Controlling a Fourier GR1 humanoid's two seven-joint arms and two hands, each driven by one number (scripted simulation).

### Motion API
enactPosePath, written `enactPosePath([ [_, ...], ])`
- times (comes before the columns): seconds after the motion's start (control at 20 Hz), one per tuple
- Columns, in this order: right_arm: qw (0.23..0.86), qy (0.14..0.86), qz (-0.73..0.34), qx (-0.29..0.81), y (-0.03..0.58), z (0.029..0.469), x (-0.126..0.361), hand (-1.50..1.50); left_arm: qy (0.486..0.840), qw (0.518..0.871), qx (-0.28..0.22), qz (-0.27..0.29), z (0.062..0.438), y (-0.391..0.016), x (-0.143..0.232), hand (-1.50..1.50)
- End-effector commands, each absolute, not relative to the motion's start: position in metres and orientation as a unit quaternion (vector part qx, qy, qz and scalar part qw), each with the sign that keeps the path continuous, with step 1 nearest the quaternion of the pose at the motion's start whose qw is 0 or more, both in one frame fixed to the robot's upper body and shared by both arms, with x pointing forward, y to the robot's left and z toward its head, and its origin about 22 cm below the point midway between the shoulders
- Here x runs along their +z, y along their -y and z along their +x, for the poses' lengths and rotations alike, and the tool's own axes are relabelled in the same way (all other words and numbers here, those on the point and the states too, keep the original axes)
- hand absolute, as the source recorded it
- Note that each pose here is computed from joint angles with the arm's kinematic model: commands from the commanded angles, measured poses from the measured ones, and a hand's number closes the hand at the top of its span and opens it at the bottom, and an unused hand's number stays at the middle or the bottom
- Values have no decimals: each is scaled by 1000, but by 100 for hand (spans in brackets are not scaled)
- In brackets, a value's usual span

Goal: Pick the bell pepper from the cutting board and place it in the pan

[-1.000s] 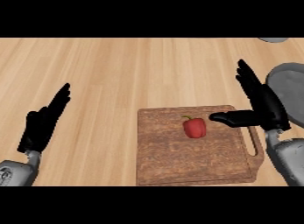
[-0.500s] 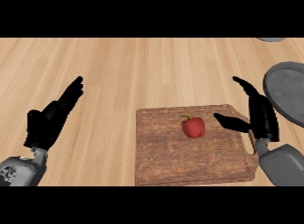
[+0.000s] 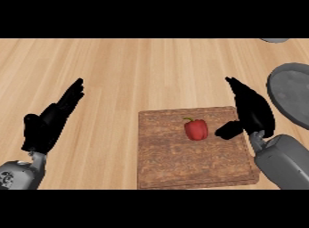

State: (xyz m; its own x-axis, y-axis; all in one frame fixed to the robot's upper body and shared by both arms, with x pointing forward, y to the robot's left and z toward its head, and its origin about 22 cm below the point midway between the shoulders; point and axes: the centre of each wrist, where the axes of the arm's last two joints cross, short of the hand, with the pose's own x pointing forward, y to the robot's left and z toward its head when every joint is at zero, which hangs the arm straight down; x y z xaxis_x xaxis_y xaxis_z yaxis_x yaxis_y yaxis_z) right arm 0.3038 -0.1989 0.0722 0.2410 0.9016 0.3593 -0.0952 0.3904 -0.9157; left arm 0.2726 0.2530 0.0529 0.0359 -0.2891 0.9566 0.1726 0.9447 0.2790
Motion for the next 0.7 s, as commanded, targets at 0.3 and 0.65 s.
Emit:
enactPosePath([
  [0.3,710,261,-379,533,117,337,118,-150,679,713,-173,37,278,-245,50,0],
  [0.65,729,206,-353,549,75,343,110,-150,672,721,-164,34,274,-228,47,0],
])
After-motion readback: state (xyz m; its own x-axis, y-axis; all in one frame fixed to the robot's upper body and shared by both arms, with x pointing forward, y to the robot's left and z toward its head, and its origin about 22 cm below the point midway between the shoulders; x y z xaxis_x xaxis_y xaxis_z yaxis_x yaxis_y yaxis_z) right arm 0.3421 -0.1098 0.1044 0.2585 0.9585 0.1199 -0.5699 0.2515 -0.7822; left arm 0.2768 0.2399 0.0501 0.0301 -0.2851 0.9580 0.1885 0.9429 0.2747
